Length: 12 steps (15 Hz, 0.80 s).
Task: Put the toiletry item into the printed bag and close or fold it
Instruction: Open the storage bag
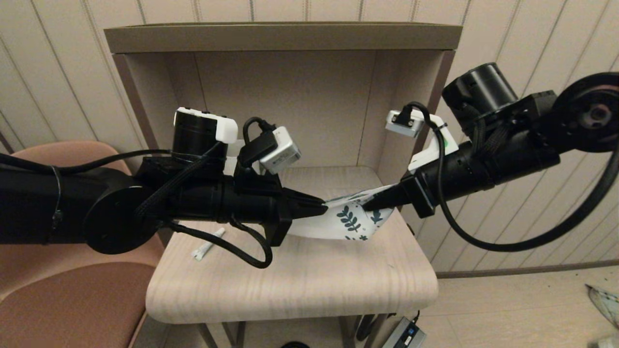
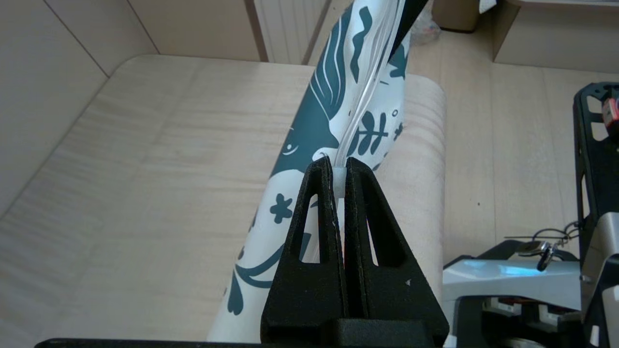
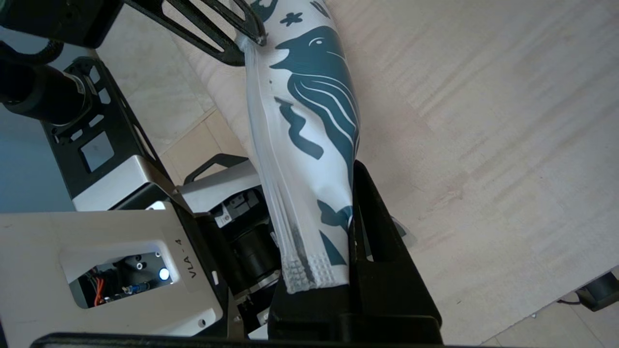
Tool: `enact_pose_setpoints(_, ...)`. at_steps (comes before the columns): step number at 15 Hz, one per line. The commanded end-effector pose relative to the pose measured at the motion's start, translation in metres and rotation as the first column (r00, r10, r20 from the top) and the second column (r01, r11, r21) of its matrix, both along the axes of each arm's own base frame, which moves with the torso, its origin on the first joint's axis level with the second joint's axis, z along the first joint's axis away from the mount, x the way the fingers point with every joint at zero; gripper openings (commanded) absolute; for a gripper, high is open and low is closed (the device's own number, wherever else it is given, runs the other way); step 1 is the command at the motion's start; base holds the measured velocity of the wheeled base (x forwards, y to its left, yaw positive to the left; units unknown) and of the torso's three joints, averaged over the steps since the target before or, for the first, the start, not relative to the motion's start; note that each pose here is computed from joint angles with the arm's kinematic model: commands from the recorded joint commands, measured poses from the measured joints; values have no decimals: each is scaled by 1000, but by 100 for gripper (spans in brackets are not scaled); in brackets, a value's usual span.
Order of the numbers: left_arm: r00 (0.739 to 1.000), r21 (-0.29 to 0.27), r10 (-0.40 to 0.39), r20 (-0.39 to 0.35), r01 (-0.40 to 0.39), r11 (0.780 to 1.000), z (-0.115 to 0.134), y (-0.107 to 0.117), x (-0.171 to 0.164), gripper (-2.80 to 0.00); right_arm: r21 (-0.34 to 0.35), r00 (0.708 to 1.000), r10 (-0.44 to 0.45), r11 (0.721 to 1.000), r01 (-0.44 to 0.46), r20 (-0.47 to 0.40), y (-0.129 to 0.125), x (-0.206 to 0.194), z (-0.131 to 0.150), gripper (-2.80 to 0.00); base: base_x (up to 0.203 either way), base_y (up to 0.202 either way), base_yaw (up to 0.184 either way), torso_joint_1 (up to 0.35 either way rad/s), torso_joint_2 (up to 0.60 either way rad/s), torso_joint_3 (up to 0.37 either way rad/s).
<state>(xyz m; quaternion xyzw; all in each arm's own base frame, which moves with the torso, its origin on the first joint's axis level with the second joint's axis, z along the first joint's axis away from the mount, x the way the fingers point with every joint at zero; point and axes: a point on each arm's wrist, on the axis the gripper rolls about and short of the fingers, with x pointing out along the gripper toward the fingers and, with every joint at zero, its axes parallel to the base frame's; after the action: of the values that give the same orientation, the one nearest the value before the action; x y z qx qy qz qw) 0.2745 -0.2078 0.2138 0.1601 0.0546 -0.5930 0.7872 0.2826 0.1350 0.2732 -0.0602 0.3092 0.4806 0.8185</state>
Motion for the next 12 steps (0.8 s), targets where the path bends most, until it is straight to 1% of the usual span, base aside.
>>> enact_pose_setpoints(1,1000,0,-3,0,3,1000,-1,0,0,-280,1,1000,1,1000,-1,-1,-1,-1,1,-280,0,0,0,0,0,0)
enact_pose_setpoints(5,1000,-3,0,9,0,1000,2,1,0,-280,-2,1000,-2,1000,2,-5,-3,-2,-1,-280,0,0,0,0,0,0)
enact_pose_setpoints(12,999,-20,23,41,-23,1000,15,10,-3,-280,-7,999,39,999,-39,23,-7,-16,3,-280,0,0,0,0,0,0)
